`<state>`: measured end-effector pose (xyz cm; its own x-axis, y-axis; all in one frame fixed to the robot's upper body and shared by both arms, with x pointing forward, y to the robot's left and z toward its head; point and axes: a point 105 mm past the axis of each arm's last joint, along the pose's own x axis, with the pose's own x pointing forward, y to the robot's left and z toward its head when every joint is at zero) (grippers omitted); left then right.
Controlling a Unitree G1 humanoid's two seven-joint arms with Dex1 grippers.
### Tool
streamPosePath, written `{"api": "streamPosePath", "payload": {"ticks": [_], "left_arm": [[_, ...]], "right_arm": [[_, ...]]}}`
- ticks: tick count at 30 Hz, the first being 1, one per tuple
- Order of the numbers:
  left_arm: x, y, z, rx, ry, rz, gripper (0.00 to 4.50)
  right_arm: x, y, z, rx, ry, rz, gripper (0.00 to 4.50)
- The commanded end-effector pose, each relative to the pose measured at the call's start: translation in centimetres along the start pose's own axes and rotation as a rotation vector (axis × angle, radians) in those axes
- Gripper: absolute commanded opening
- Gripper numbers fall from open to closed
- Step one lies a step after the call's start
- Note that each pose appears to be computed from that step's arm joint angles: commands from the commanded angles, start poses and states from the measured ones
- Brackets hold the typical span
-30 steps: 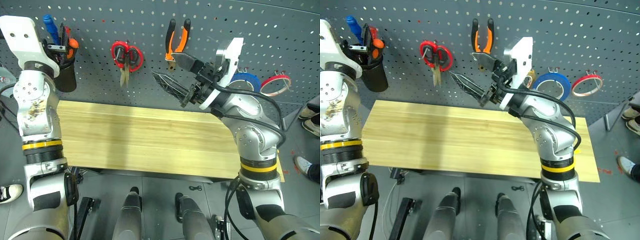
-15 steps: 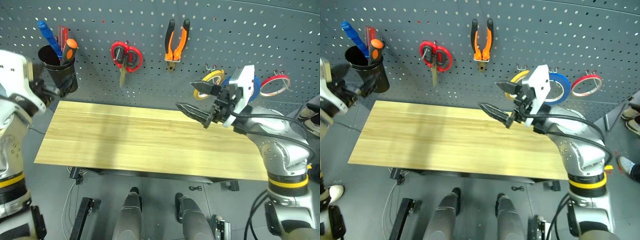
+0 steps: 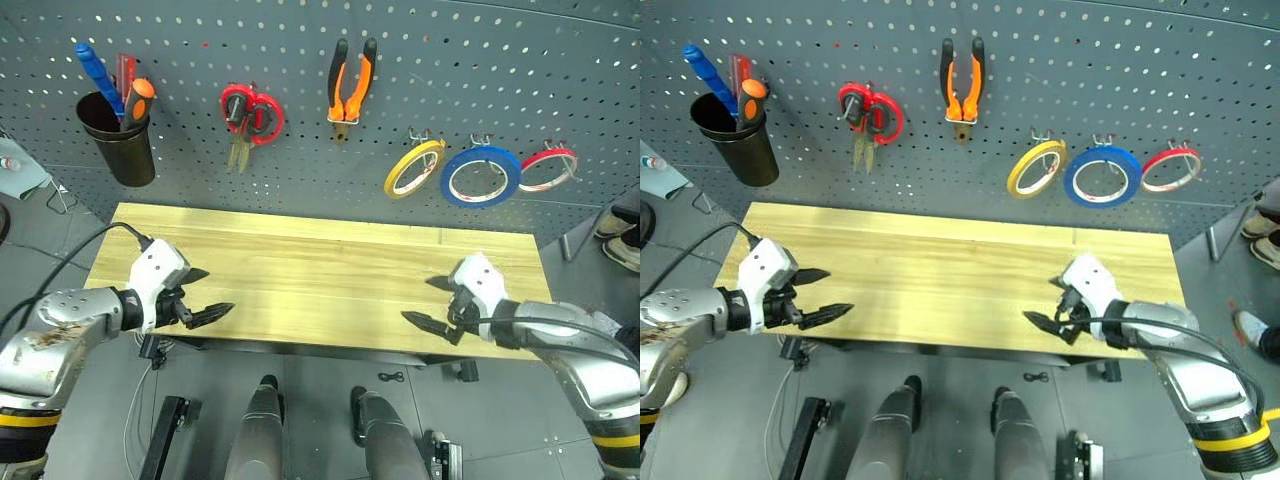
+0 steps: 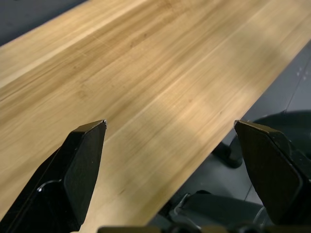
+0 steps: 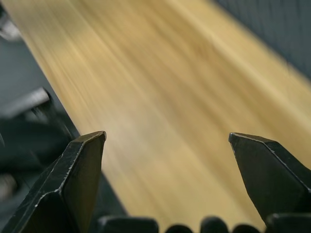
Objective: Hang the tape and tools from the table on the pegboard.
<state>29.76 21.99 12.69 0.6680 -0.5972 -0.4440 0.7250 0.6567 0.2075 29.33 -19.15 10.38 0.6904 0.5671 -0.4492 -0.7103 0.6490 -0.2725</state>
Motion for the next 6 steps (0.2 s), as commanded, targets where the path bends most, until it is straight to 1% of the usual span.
{"api": "streamPosePath", "payload": {"ticks": [1, 4, 6], "left_arm": [[1.7, -0.5, -1.9, 0.037, 0.017, -0.007, 4.48], [2.6, -0.8, -2.0, 0.007, -0.012, -0.022, 4.48], [3.0, -0.8, -2.2, 0.020, -0.029, -0.019, 4.48]], "right_arm": [[-0.4, -0.6, -0.4, -0.014, -0.018, -0.062, 4.50], [-0.2, -0.8, -0.8, -0.009, -0.016, -0.091, 4.50], [-0.1, -1.1, -1.3, 0.002, -0.006, -0.123, 4.50]]}}
